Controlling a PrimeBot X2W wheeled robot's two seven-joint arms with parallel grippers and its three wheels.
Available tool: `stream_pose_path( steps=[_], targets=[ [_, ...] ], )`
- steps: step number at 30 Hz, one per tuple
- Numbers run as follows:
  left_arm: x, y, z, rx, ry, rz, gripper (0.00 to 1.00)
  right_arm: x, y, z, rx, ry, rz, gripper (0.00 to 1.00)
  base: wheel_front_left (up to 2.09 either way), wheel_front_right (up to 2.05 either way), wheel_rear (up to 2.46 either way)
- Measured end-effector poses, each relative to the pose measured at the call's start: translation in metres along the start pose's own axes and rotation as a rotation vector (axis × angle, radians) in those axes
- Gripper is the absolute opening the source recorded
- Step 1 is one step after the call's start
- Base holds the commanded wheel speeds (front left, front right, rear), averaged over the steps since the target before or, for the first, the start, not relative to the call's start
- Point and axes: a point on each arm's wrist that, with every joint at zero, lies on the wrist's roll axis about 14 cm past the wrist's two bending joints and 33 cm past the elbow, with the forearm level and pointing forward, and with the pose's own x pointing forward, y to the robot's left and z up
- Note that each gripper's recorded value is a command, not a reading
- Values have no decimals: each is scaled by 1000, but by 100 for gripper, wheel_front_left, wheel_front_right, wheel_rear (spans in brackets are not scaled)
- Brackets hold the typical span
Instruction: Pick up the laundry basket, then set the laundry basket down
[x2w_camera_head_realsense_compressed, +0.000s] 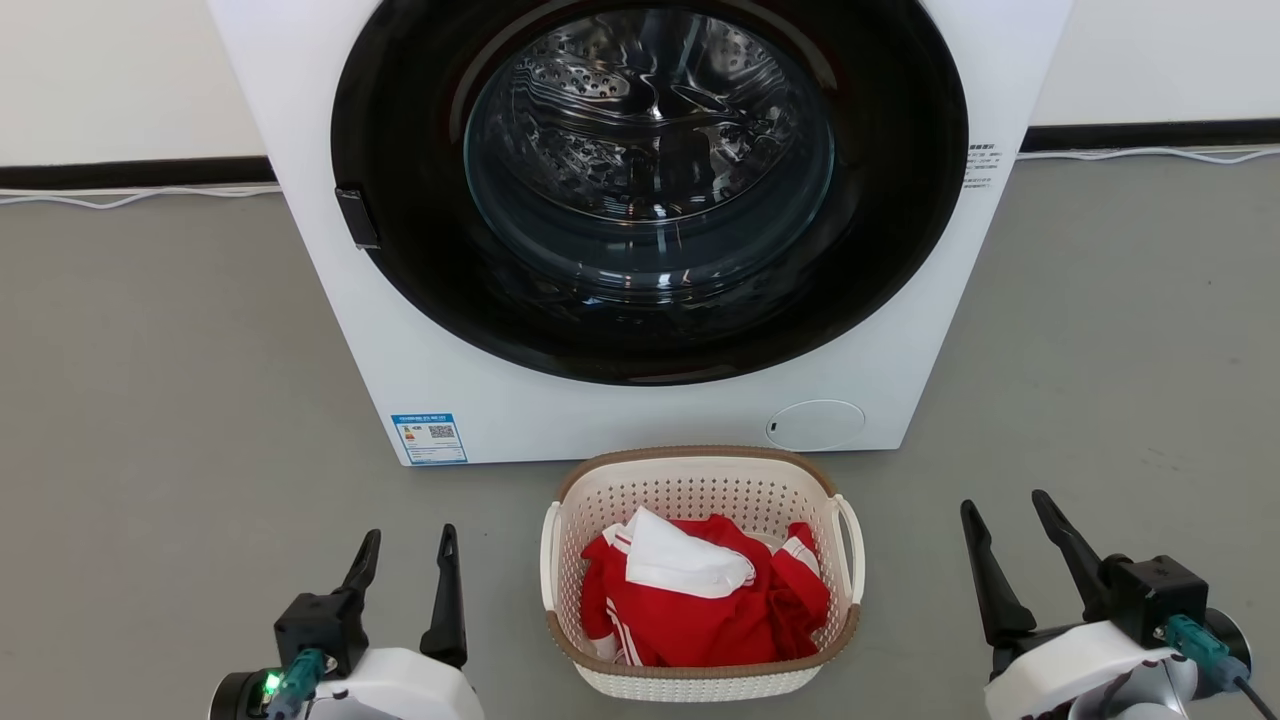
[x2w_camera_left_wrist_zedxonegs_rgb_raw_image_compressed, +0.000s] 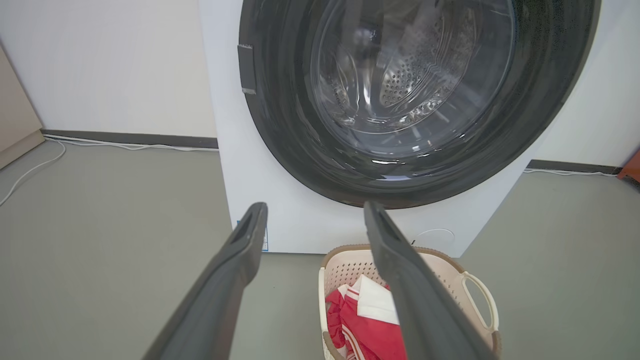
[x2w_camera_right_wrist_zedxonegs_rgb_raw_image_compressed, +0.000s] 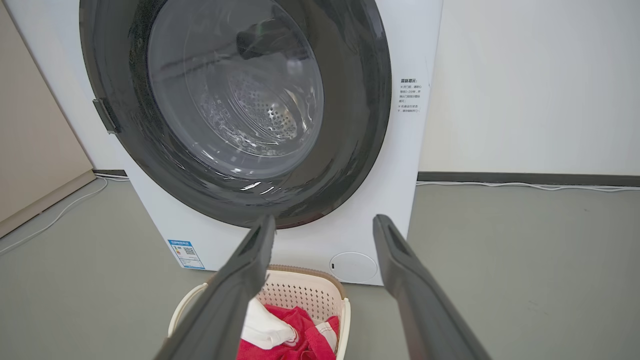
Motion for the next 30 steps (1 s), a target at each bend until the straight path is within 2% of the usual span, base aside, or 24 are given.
stream_pose_path(
  steps=[3, 17, 30],
  targets=[
    [0, -3, 0, 28, -1, -12, 100, 0, 1, 0, -23, -2, 9, 100, 0, 0, 0],
    [0, -2, -6, 29, 16, -10, 100, 5, -1, 1, -23, -3, 2, 100, 0, 0, 0],
    [16, -3, -32, -7, 102, -7, 100, 20, -12, -19, 11, 58, -42, 100, 0, 0, 0]
  ],
)
